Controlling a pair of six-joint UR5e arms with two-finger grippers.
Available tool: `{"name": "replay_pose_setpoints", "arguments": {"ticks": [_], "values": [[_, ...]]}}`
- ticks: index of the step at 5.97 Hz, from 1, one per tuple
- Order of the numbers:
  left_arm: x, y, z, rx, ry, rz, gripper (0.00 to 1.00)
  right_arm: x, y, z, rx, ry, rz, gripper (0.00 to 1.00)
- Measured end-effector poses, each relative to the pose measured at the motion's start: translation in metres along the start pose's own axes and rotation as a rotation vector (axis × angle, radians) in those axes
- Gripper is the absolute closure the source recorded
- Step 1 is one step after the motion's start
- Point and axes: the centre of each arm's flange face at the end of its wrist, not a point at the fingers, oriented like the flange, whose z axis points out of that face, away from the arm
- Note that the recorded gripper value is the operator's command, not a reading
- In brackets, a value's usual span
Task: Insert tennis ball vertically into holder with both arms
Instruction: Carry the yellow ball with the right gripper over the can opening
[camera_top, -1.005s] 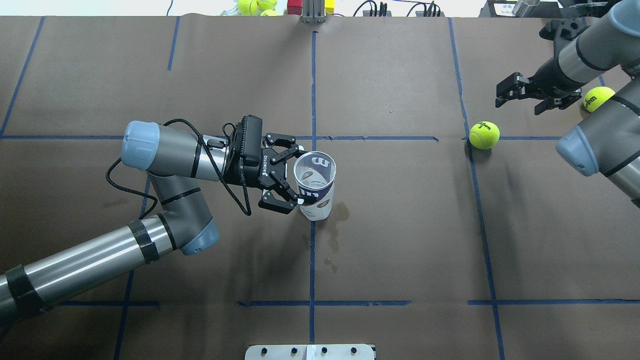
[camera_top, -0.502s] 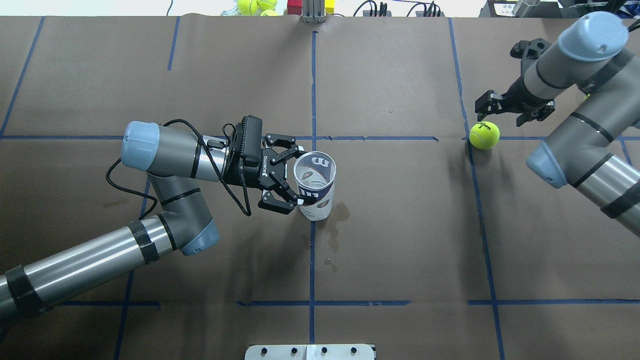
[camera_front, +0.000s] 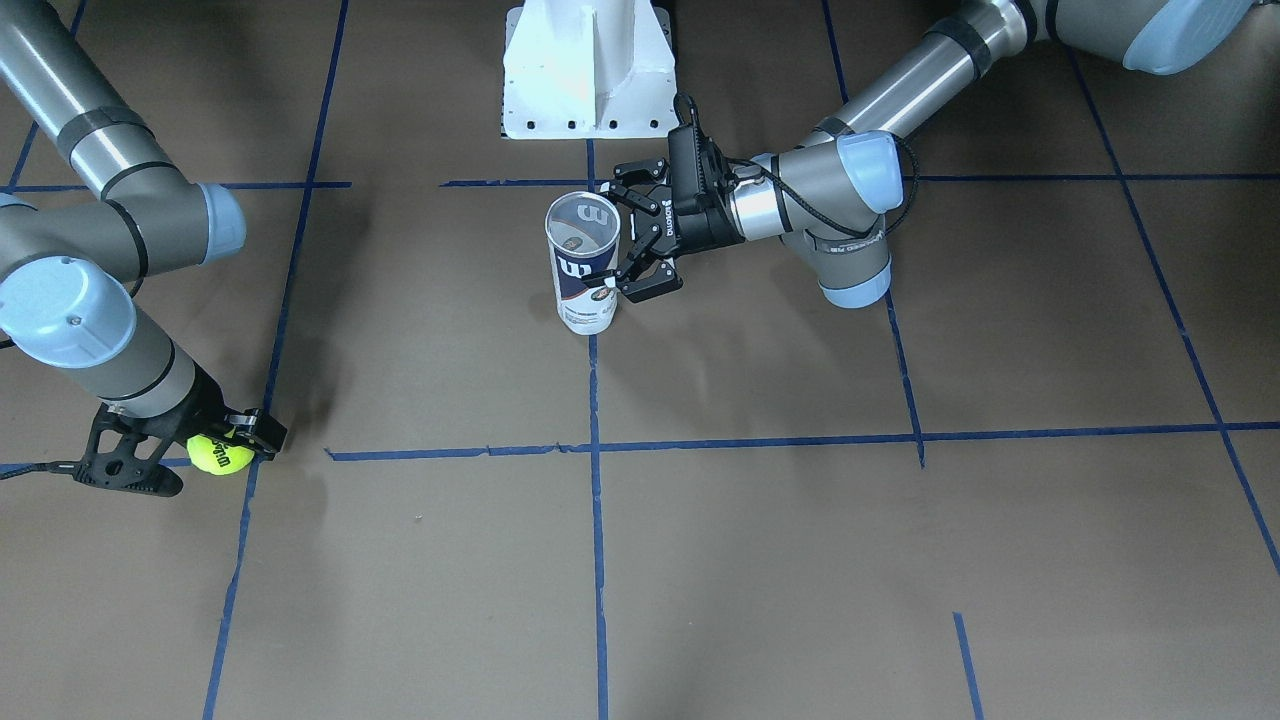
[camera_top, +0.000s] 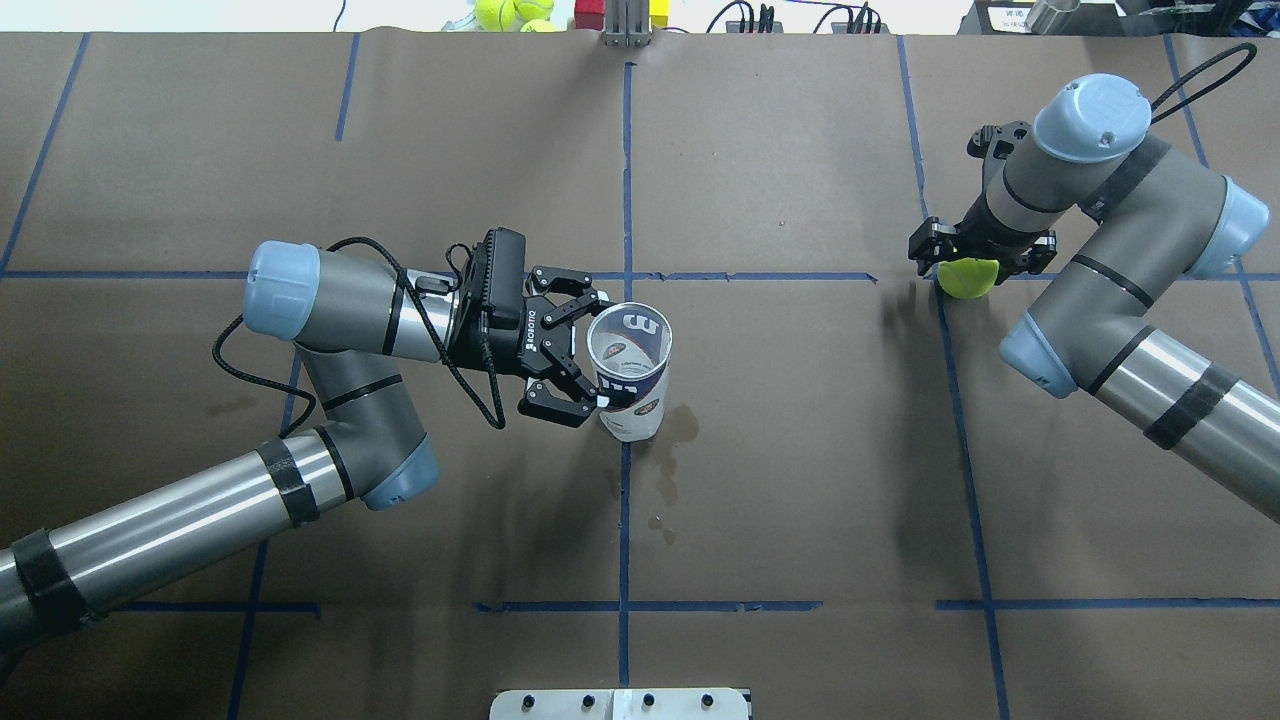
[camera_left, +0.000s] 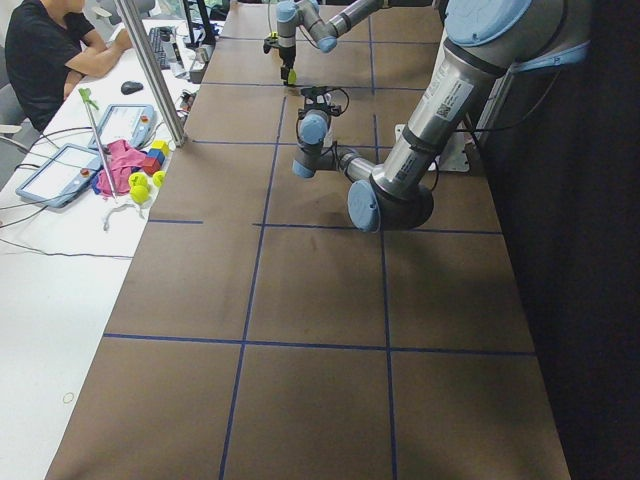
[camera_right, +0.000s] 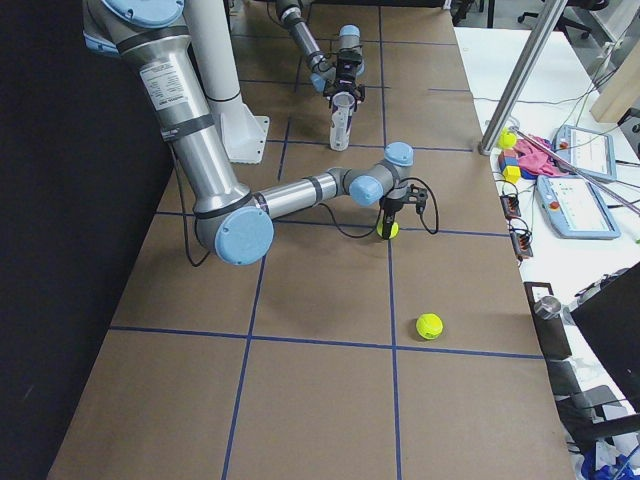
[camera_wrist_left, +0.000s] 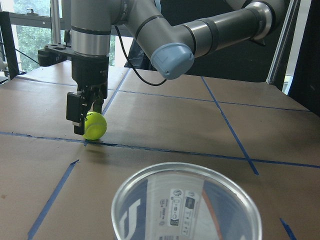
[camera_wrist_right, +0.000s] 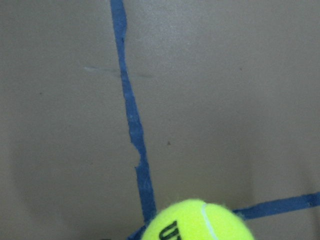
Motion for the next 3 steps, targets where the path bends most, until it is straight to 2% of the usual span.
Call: {"name": "replay_pose_setpoints", "arguments": {"ticks": [1,2,3], "values": [[0.000,0.000,0.000,0.000,0.000,-0.002,0.01,0.004,-0.006,-0.005,0.009,-0.001,0.001,1.00],[0.000,0.000,0.000,-0.001,-0.001,-0.003,0.01,0.011,-0.017,-0.024,0.028,-0.019,0.011,1.00],[0.000,0.000,0.000,-0.001,-0.001,-0.004,0.01,0.009,-0.022,-0.063,0.049,-0.061,0.022,1.00]]}}
